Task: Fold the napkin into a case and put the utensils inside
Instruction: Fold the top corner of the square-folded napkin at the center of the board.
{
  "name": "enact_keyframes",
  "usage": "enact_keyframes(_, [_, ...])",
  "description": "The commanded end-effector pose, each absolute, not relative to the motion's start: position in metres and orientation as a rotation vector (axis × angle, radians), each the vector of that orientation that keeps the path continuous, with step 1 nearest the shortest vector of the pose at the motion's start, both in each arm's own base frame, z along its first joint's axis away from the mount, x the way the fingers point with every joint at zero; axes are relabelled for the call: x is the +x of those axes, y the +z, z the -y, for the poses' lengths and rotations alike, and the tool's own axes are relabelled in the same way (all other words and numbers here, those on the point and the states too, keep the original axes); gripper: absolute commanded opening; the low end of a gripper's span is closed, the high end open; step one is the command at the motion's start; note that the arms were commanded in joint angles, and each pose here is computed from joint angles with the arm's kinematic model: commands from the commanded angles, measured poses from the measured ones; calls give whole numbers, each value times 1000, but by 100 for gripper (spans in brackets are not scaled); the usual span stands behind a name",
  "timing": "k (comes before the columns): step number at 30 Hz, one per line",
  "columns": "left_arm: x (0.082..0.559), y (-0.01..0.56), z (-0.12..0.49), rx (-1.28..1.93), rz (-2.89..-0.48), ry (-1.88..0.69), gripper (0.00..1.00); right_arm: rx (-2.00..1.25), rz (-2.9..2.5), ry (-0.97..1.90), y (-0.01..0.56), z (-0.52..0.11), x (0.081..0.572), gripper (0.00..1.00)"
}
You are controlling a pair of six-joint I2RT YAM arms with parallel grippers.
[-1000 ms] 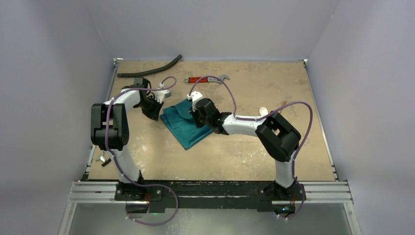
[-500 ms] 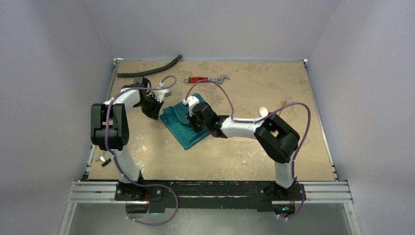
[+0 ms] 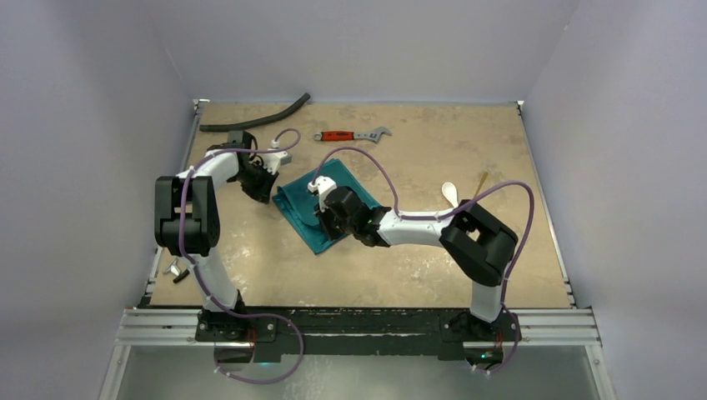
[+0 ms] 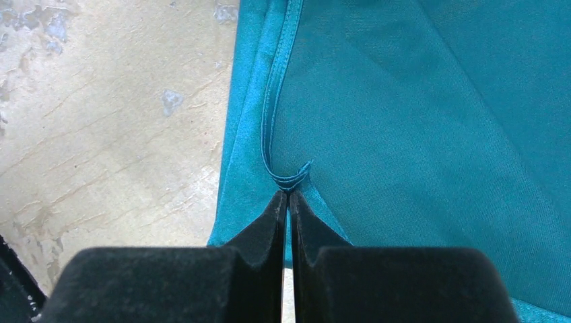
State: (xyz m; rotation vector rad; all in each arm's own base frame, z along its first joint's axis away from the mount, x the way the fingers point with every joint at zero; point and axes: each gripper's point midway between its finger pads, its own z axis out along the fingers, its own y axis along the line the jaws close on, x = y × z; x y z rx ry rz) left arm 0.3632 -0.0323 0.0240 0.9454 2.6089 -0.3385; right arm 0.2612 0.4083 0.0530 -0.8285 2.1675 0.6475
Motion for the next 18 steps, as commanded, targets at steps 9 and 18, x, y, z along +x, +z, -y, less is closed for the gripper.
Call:
enact_keyframes(9, [382,49,26,933,-2550,-280,7,-909,-2155,684,56,-416,238,6])
enact_keyframes(18, [398,83,28,885,-2493,-337,7,-1001,-2159,666,46,-421,223,24])
